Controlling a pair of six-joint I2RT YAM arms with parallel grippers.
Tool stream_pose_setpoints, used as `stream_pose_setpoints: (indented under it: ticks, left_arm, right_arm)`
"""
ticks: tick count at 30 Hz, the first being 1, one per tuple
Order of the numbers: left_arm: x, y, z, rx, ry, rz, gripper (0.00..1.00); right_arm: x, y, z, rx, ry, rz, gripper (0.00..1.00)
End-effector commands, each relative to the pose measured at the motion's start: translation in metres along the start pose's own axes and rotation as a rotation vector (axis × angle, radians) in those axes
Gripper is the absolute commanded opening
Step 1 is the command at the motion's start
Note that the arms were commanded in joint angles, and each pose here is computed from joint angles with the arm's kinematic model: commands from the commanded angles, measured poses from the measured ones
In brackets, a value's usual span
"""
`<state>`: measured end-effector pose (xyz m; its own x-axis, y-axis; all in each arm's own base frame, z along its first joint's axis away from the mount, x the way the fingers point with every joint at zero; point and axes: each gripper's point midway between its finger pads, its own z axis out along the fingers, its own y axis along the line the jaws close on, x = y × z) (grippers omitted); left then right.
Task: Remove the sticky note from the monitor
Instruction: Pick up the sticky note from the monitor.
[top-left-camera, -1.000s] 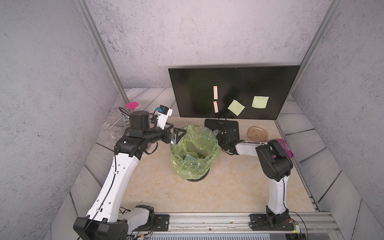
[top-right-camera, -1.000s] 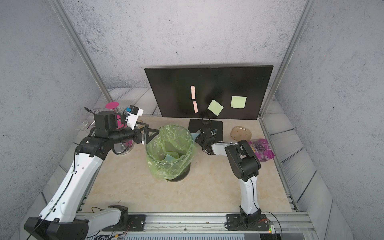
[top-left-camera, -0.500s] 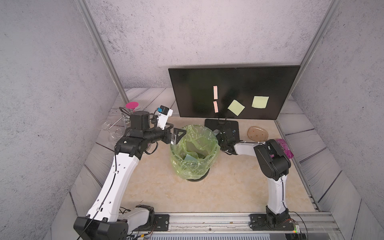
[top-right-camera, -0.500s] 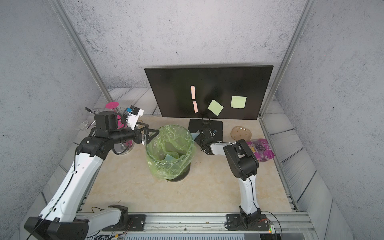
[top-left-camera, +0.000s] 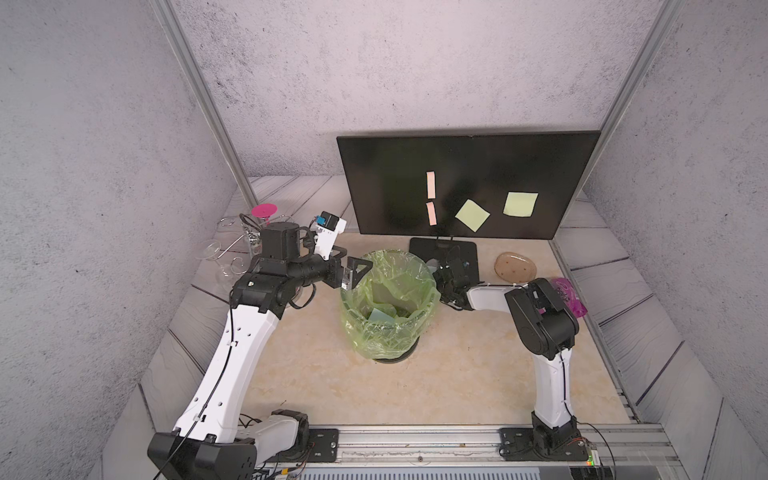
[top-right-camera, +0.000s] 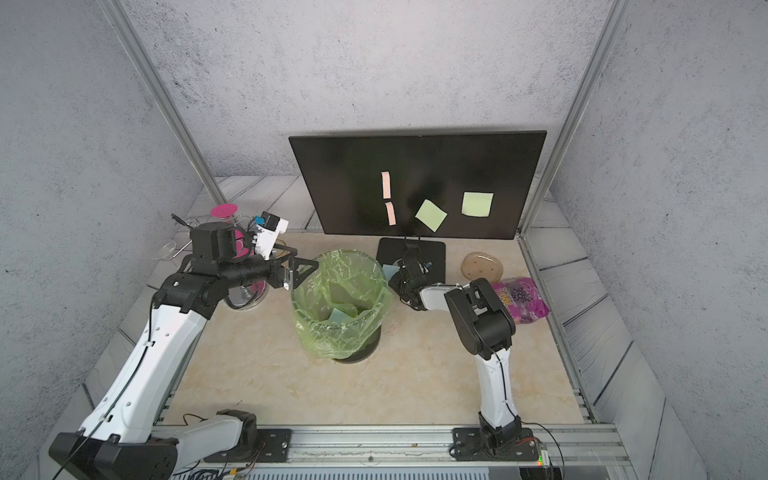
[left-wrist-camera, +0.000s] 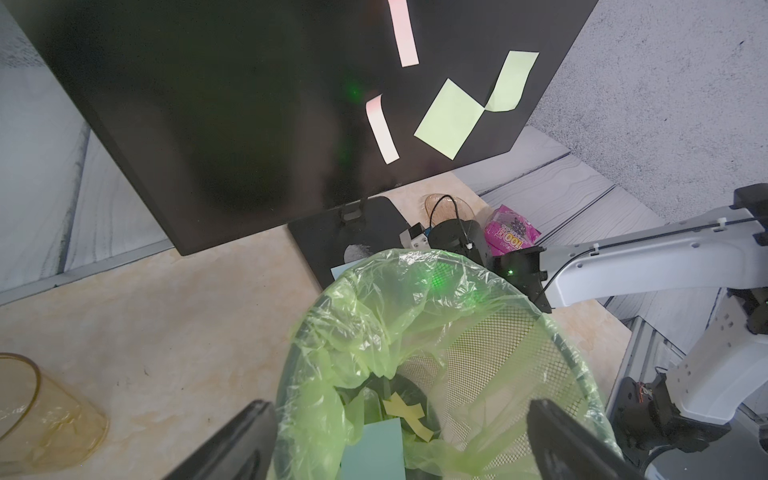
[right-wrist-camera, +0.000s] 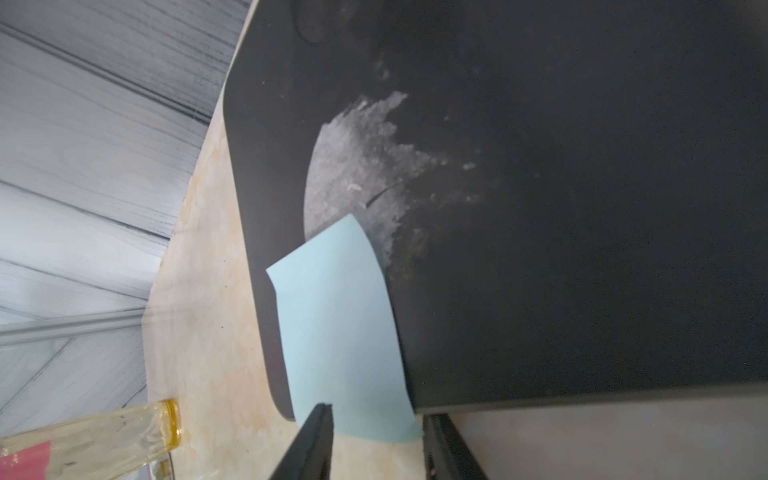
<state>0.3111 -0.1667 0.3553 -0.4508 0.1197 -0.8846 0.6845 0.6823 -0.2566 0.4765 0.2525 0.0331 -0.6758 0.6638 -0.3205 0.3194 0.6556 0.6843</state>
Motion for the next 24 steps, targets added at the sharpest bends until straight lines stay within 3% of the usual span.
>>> stream_pose_setpoints:
  ticks: [1, 18, 24]
  left_arm:
    - [0.005, 0.003, 0.001, -0.002, 0.017, 0.0, 1.0]
    - [0.007, 0.003, 0.001, -0.006, 0.021, 0.005, 1.0]
    - [0.006, 0.004, 0.0, -0.008, 0.02, 0.005, 1.0]
  right_arm:
    - [0.007, -0.019, 0.009, 0.035, 0.009, -0.011, 0.33]
    - [0.002, -0.002, -0.009, -0.021, -0.01, -0.045, 0.01]
    - [-0.005, 0.012, -0.031, -0.062, -0.034, -0.068, 0.0]
